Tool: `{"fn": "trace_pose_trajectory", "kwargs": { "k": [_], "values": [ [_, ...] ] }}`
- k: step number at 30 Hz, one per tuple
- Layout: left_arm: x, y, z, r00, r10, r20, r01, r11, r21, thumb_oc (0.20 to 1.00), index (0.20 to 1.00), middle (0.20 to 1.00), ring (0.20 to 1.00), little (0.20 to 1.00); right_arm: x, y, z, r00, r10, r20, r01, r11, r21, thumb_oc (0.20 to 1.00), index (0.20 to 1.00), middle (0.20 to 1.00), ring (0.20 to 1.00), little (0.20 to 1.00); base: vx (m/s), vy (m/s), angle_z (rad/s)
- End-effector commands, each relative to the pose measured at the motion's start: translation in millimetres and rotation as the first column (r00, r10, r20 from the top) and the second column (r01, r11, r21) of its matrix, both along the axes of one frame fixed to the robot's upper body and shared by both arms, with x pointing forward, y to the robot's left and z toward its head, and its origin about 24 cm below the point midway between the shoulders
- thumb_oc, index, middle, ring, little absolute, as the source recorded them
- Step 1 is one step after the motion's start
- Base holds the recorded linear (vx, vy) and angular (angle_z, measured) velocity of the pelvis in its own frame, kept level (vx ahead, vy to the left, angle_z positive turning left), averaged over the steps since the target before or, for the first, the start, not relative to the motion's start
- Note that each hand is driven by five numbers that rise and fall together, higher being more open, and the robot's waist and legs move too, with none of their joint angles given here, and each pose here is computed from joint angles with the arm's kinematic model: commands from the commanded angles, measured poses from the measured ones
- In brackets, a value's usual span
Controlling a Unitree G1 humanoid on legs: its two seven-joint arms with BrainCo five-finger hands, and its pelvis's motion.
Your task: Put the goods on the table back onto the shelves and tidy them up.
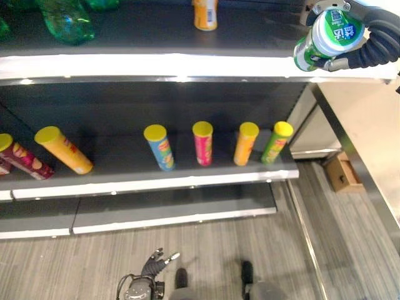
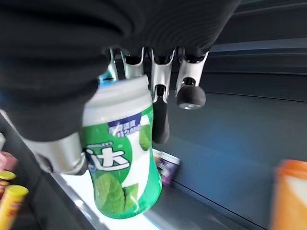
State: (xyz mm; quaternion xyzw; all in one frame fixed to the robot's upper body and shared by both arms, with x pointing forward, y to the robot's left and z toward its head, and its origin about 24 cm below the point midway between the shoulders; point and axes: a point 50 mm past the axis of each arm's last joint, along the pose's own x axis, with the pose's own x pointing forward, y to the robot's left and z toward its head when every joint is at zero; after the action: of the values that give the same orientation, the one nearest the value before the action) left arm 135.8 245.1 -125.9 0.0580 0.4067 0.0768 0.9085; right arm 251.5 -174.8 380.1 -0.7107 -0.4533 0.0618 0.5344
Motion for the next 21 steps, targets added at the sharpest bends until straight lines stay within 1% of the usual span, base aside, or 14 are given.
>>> {"fn": "trace_pose_trajectory", "kwargs": {
  "k": [1, 2, 6, 8, 11, 13, 18, 21],
  "values": [
    [-4.6, 27.9, 7.2, 1.0, -0.017, -0.009, 0.018, 0.996, 0.088, 1.0, 1.0, 1.0, 1.0, 1.0, -0.6, 5.4, 16.2, 0.999, 0.047, -0.006, -0.047, 0.997, 0.063, 0.2, 0.2, 0.2, 0.2, 0.2, 0.0, 0.0, 0.0],
    [-9.0, 29.5, 5.5, 1.0, -0.003, -0.022, 0.005, 0.996, 0.086, 1.0, 1.0, 1.0, 1.0, 1.0, 2.5, 14.2, 17.5, 0.994, 0.103, -0.042, -0.099, 0.991, 0.093, 0.2, 0.2, 0.2, 0.2, 0.2, 0.02, -0.031, 0.05],
    [-17.7, 34.3, 2.8, 0.999, 0.027, -0.047, -0.023, 0.996, 0.087, 1.0, 1.0, 1.0, 1.0, 1.0, 13.8, 23.5, 22.9, 0.983, 0.15, -0.111, -0.133, 0.981, 0.144, 0.2, 0.2, 0.2, 0.2, 0.2, 0.03, -0.032, 0.06],
    [-17.6, 33.8, 2.6, 0.999, 0.027, -0.047, -0.023, 0.996, 0.085, 1.0, 1.0, 1.0, 1.0, 1.0, 14.0, 24.0, 23.3, 0.982, 0.15, -0.111, -0.134, 0.981, 0.143, 0.2, 0.2, 0.2, 0.2, 0.2, 0.01, -0.008, 0.08],
    [-26.8, 39.1, 0.4, 0.996, 0.039, -0.079, -0.032, 0.995, 0.092, 1.0, 1.0, 1.0, 1.0, 1.0, 22.3, 34.6, 27.9, 0.961, 0.2, -0.19, -0.165, 0.969, 0.184, 0.2, 0.2, 0.2, 0.2, 0.2, 0.01, -0.022, 0.11],
    [-28.0, 39.9, 0.2, 0.996, 0.04, -0.083, -0.033, 0.995, 0.093, 1.0, 1.0, 1.0, 1.0, 1.0, 24.3, 35.9, 29.3, 0.958, 0.204, -0.202, -0.166, 0.967, 0.193, 0.2, 0.2, 0.2, 0.2, 0.2, 0.01, -0.018, 0.07],
    [-28.5, 41.8, -0.5, 0.995, 0.04, -0.096, -0.031, 0.995, 0.095, 1.0, 1.0, 1.0, 1.0, 1.0, 43.0, 33.4, 35.8, 0.955, 0.169, -0.245, -0.106, 0.962, 0.25, 0.2, 0.2, 0.2, 0.2, 0.2, 0.01, -0.015, 0.09],
    [-25.3, 44.1, 0.7, 0.995, 0.043, -0.09, -0.034, 0.994, 0.102, 1.0, 1.0, 1.0, 1.0, 1.0, 57.7, 29.1, 38.4, 0.959, 0.111, -0.262, -0.038, 0.962, 0.27, 0.2, 0.2, 0.2, 0.2, 0.2, 0.0, -0.022, 0.1]
  ]
}}
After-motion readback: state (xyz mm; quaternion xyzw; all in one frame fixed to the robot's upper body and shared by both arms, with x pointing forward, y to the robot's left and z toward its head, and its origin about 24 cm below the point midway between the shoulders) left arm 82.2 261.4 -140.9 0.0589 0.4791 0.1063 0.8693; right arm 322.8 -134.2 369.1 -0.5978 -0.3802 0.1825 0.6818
